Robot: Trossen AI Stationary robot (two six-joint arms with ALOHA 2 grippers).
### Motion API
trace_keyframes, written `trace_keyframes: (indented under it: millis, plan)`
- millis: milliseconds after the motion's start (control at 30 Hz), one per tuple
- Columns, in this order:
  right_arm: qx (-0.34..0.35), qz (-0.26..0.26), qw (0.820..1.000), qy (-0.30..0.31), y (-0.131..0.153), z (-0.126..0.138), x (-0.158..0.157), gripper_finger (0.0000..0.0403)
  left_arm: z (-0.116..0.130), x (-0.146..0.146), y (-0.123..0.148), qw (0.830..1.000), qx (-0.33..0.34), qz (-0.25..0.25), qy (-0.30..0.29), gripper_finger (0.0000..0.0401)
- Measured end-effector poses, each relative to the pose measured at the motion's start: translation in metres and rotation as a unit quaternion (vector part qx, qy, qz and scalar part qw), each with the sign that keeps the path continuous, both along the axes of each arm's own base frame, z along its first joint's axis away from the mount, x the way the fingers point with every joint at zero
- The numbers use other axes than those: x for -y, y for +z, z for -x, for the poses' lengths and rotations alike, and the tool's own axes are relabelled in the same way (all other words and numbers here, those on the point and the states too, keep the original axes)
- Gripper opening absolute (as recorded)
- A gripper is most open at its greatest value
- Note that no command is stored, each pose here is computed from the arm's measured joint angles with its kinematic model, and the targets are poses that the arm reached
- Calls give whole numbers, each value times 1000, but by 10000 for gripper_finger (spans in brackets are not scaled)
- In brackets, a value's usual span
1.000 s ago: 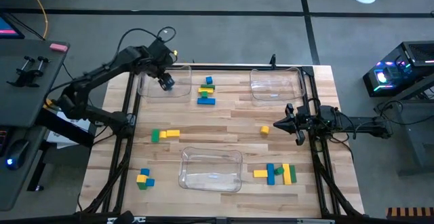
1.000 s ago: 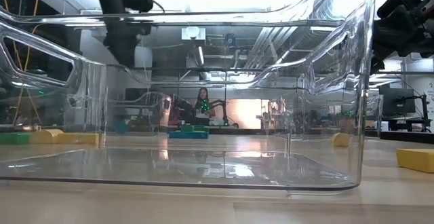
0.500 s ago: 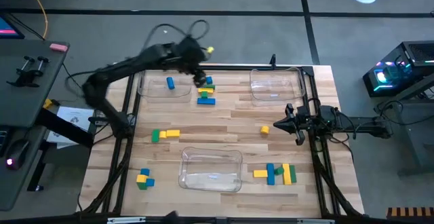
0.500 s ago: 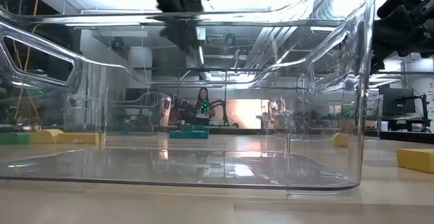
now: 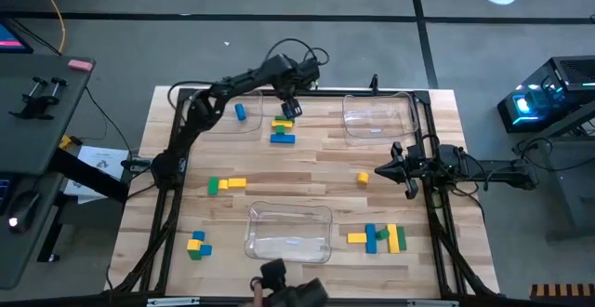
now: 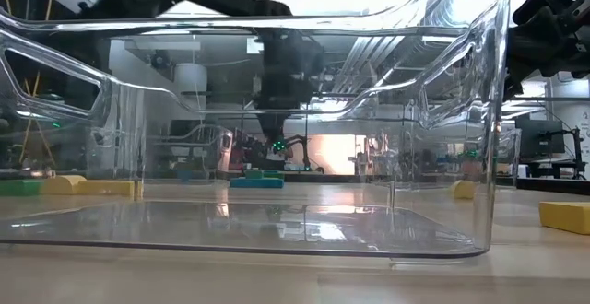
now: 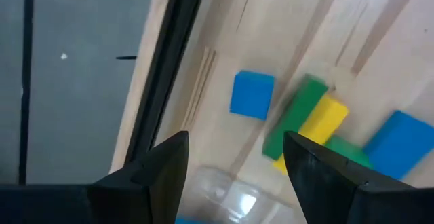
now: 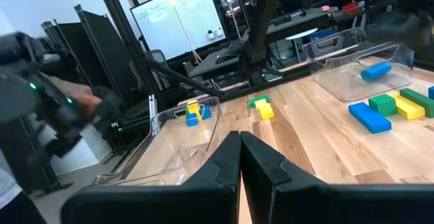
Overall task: Sort blocks
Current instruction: Put the blue block into the left transparent bin
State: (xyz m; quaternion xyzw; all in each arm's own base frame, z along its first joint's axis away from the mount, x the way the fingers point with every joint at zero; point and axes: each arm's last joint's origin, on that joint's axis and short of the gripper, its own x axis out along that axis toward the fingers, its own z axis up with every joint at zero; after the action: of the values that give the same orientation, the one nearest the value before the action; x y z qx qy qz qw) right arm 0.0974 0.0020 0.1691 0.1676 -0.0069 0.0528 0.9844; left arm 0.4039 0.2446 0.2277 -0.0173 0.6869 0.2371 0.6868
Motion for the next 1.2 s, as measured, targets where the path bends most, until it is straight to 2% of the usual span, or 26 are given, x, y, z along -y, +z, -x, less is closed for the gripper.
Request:
trace_keyframes:
  millis: [300, 467, 600, 767, 1067, 1200]
  plan:
    - [0, 0, 1000, 0, 0, 0, 0, 5, -3, -13, -36, 999, -10, 51, 4, 227]
    - [0, 0, 1000, 0, 0, 0, 0, 5, -4, -20, -50, 999, -12, 50, 10, 227]
    - [0, 0, 1000, 0, 0, 0, 0, 5, -1, -28, -56, 998, -12, 52, 18, 227]
    - [0, 0, 1000, 0, 0, 0, 0, 5, 4, -37, -64, 996, -1, 85, 28, 227]
    - [0, 0, 1000, 0, 0, 0, 0, 5, 2, -41, -64, 997, 11, 72, 10, 226]
    - [0, 0, 1000, 0, 0, 0, 0, 5, 2, -41, -66, 997, 9, 73, 9, 205]
